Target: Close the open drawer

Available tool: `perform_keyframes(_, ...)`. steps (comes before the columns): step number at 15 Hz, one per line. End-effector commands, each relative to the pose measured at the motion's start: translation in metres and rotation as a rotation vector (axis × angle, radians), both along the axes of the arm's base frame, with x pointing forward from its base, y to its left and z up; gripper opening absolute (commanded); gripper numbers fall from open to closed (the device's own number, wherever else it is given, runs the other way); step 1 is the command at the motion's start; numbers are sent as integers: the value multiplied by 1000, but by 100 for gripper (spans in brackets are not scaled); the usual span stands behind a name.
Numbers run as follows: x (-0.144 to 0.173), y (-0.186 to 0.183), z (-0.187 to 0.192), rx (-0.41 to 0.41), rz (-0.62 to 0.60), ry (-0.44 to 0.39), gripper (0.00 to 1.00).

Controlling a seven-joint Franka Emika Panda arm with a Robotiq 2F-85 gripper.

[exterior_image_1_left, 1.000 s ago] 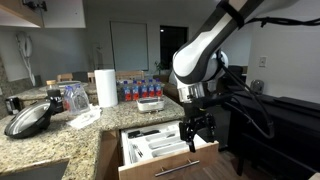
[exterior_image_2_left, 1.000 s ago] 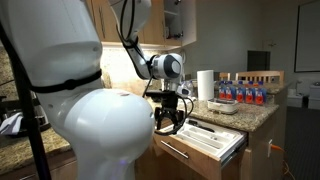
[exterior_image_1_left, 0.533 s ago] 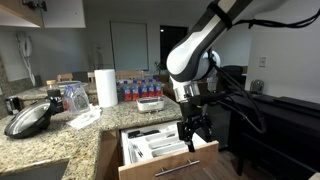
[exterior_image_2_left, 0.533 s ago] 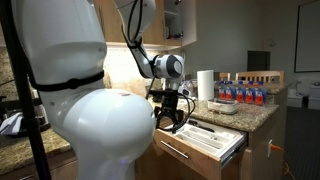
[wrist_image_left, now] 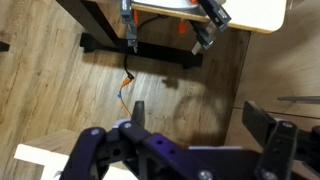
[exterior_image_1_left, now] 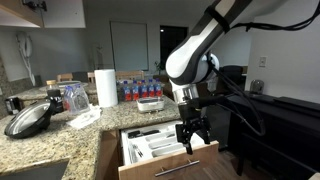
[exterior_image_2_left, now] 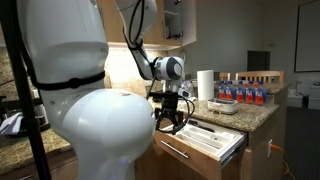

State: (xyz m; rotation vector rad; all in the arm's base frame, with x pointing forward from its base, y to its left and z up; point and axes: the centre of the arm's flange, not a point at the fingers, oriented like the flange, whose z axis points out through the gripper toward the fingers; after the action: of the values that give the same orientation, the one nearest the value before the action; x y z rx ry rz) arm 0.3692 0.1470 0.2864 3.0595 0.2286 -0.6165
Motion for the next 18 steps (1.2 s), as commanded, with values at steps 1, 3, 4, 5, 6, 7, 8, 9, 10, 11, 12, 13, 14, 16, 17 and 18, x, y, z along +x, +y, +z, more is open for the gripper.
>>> perform_keyframes(1,9,19,-26,28,-48,-75,100)
perform_keyframes(3,13,27,-37,37,-49,-109,100)
perform_keyframes(4,14,29,-43,42,-62,-130,100)
perform_keyframes(5,14,30,-50,49,-74,-131,100)
perform_keyframes(6,15,30,-58,56,-84,-119,100)
perform_keyframes(7,14,30,-67,61,-92,-103,100)
perform_keyframes(8,12,30,-74,60,-102,-92,100)
perform_keyframes(9,11,30,-79,61,-115,-81,100)
perform_keyframes(10,11,31,-84,66,-126,-74,100)
perform_keyframes(11,12,32,-88,72,-133,-64,100)
perform_keyframes(12,12,33,-92,75,-136,-55,100)
perform_keyframes(13,12,34,-97,92,-128,-49,100)
perform_keyframes(14,12,35,-100,92,-141,-59,100)
perform_keyframes(16,17,34,-106,104,-164,-90,100)
perform_keyframes(17,20,31,-108,103,-171,-106,100)
perform_keyframes(18,22,30,-110,103,-172,-121,100)
